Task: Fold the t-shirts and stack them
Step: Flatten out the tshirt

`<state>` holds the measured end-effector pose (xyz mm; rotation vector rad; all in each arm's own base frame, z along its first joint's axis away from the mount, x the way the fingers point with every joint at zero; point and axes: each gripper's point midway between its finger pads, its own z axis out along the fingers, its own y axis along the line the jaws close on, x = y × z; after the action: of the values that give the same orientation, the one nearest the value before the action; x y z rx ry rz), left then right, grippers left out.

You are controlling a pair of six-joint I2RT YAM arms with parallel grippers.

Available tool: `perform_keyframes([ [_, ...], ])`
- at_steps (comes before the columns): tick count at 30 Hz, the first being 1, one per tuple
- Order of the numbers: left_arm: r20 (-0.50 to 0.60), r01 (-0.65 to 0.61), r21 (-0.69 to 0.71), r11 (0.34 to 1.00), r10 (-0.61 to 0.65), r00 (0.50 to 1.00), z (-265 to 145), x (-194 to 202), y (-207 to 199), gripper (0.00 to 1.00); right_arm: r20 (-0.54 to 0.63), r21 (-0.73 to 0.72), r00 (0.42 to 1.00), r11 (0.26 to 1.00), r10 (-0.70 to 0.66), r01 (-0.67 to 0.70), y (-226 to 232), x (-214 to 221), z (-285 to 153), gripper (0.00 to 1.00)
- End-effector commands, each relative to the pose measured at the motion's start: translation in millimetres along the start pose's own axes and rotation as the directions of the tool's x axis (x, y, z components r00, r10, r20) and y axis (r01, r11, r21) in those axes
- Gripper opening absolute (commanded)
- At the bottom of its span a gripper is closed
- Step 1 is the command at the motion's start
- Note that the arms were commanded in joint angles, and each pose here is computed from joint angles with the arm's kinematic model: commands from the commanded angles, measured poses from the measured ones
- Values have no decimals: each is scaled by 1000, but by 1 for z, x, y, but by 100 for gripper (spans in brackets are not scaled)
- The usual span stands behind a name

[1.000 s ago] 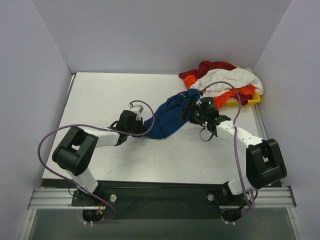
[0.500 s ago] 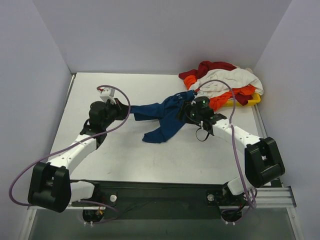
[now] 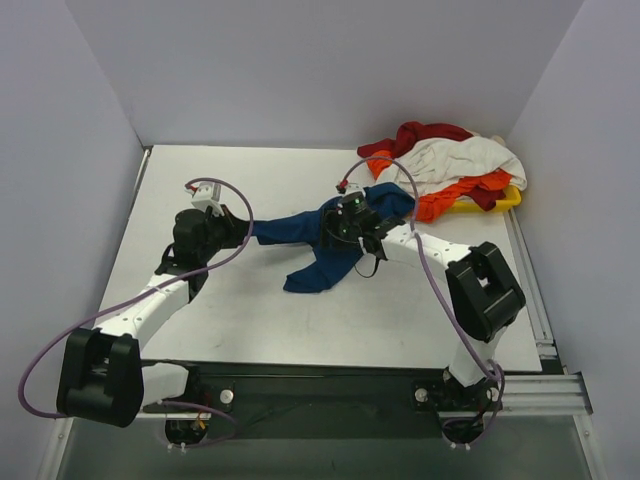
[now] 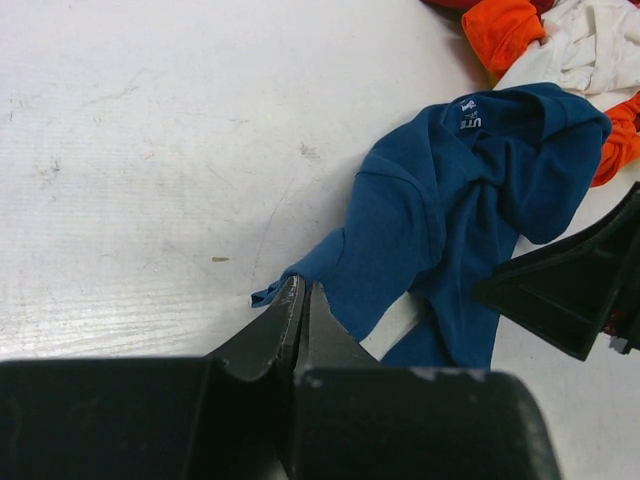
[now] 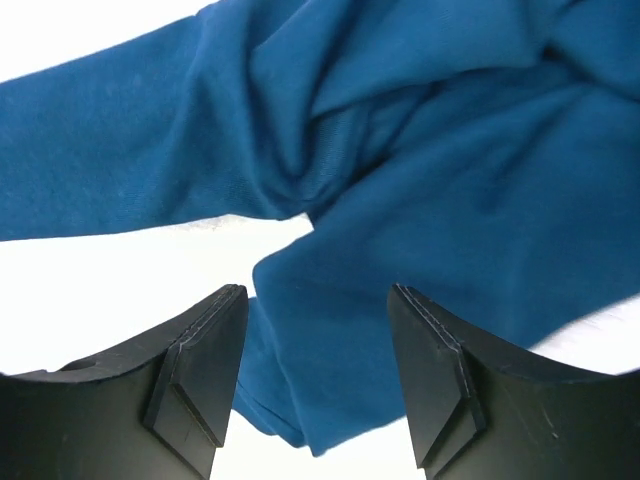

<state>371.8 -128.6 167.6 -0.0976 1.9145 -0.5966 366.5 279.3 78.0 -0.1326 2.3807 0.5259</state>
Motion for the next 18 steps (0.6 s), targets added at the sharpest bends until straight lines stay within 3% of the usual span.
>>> perform_keyframes([
  [1,36,-16,19,1000,16,999,2,-11,-2,0,-6,64,998,996,-56,56,4,-3,7,58],
  [9,45,-7,40,999,5,999,1,-14,-4,0,-99,242,980,951,-175,194,-6,16,27,56],
  [11,47,-4,47,999,2,999,2,-16,-5,0,-116,273,972,934,-205,230,-8,17,28,41],
  [12,50,-2,54,999,0,999,2,-18,-7,0,-116,297,969,923,-218,243,-11,18,29,25],
  [14,56,-2,59,998,-2,998,3,-22,-7,0,-126,322,966,911,-227,257,-18,20,27,12],
  [15,70,-2,66,998,-3,998,3,-28,-10,0,-106,346,966,902,-237,259,-22,13,20,1],
  [18,91,8,71,997,-15,996,3,-42,-8,0,-85,382,965,886,-249,262,-33,6,2,0],
])
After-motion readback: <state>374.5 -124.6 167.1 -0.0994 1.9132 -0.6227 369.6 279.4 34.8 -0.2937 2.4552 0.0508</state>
